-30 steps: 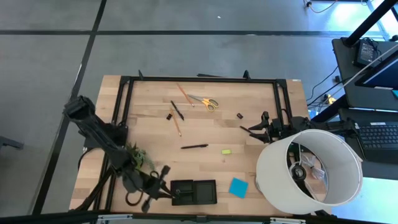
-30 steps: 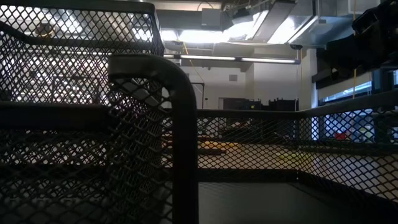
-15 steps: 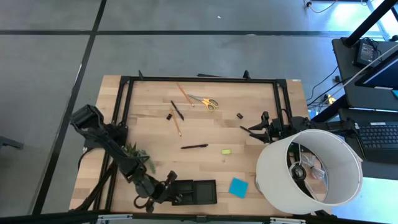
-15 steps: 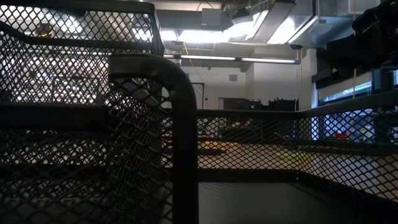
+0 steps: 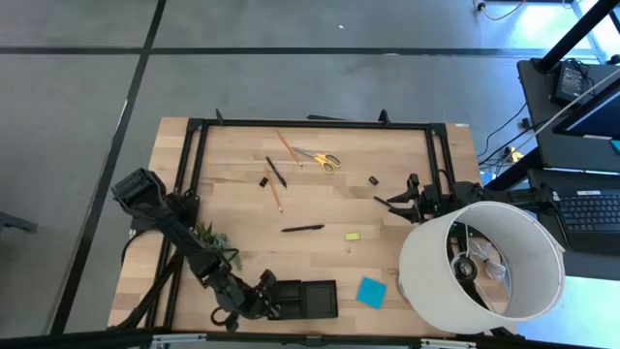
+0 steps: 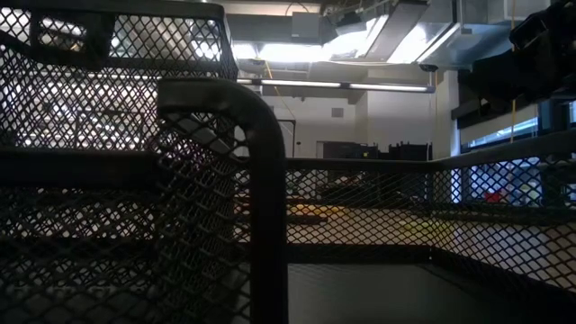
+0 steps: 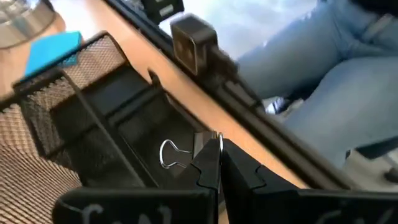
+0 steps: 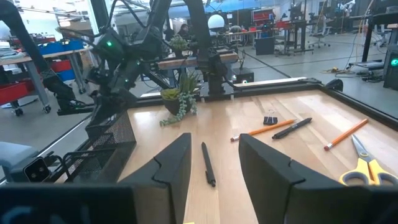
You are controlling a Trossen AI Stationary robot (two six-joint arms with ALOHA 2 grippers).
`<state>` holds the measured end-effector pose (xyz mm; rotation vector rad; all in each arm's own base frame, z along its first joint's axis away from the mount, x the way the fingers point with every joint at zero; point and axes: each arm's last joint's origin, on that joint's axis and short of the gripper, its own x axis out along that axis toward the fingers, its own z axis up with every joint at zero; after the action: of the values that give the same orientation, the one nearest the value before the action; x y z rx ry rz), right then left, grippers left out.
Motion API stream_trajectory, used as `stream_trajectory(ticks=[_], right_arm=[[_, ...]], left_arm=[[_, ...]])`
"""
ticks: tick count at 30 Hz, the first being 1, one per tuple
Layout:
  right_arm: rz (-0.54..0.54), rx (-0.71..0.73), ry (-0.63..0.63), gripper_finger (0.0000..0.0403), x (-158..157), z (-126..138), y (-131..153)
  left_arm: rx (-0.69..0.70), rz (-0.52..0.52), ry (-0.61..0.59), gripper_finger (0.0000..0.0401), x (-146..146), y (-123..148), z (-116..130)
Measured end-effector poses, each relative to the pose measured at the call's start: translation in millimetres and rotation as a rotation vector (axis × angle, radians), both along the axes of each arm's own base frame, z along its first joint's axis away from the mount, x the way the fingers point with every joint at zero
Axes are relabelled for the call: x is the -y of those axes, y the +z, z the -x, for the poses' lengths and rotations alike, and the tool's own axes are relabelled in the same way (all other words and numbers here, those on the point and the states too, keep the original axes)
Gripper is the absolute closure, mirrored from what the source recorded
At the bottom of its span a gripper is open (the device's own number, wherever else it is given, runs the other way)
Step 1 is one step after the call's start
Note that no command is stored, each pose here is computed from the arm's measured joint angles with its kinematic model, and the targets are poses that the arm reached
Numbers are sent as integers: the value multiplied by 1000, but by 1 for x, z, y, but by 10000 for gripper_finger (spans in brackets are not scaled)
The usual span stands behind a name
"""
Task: Pick and place office supplies into organizer
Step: Put the bottom black binder clip into the black desk organizer, then put the left black binder clip into the black desk organizer
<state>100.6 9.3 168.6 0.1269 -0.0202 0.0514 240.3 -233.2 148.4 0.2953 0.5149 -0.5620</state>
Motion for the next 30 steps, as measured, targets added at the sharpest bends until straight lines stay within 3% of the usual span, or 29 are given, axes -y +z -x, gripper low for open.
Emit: stream_trajectory(ticks=[5,15,20,30], right_arm=[[-1,-1,1,266,0,0,0],[-1,-1,0,266,0,0,0],[-1,-1,1,266,0,0,0],[-4,-1,1,266,0,0,0]], left_arm=[[-19,-30,36,399,-3,-13,-5],[-52,5,64,397,-7,-16,-11],[-57,18,80,375,-8,-16,-11],[-33,61,84,330,-12,10,-6]])
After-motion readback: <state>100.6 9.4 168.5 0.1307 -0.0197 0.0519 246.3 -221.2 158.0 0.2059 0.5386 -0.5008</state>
